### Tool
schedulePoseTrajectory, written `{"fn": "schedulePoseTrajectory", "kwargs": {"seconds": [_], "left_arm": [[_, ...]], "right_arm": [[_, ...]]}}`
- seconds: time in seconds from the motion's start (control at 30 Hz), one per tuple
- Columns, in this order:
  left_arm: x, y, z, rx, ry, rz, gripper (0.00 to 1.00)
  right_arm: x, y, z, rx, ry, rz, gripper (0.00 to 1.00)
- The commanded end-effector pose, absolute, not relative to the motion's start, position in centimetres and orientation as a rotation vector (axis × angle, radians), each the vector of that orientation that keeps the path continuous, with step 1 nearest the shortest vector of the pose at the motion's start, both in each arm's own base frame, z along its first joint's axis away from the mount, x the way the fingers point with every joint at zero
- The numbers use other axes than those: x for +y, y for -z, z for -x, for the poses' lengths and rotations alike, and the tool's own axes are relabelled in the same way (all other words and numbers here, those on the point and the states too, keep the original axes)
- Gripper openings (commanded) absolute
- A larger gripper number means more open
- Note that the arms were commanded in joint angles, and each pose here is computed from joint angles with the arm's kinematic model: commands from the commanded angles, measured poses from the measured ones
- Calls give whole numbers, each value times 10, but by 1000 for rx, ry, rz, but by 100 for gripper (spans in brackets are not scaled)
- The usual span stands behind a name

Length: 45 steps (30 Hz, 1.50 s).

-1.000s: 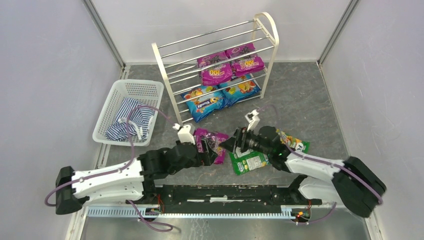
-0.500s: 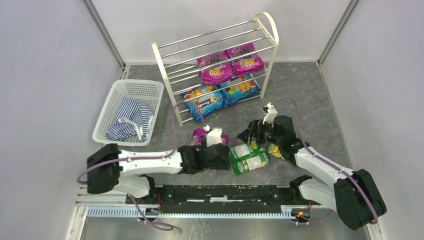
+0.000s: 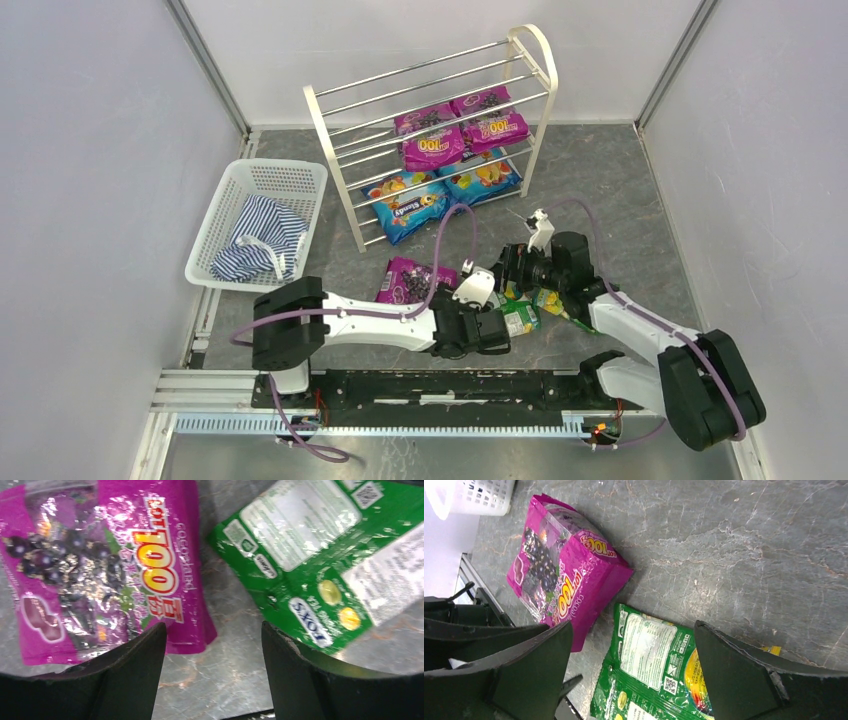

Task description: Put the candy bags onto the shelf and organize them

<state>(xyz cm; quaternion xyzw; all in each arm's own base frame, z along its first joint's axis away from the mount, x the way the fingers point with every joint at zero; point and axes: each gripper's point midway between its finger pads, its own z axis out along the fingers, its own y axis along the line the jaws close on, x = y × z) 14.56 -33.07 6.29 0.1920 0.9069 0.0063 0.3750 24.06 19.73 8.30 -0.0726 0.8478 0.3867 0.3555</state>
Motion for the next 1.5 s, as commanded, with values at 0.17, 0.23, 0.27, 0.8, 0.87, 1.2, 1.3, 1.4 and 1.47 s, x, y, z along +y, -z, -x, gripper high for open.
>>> {"fn": "schedulePoseTrajectory", "kwargs": {"seconds": [0.17,0.23,0.27,0.8,0.87,1.2,1.3,1.4,1.47], "left_arm": [[-311,-64,-166,2254,-186,-494,61],[-306,-61,-167,2255,-201,-487,51],[-303,-60,-168,2255,-206,-485,47],[-274,-79,-155,2244,-8,-513,2],[-269,-85,-154,2231,29,-498,2],[-256,-103,-148,2201,183,-460,2],[-253,-106,-146,2195,202,-469,2],[-253,-106,-144,2193,225,-479,2],[-253,-106,-143,2193,238,-481,2]], "right_arm": [[223,-99,-240,2133,-1190,297,98],[230,-95,-235,2151,-1256,296,98],[235,-95,-233,2152,-1278,309,98],[291,-96,-212,2205,-1489,349,98],[301,-94,-210,2227,-1511,355,98],[339,-96,-195,2208,-1713,267,98],[346,-95,-195,2206,-1740,221,98],[355,-98,-191,2191,-1764,222,98],[360,-99,-188,2185,-1772,228,98]]}}
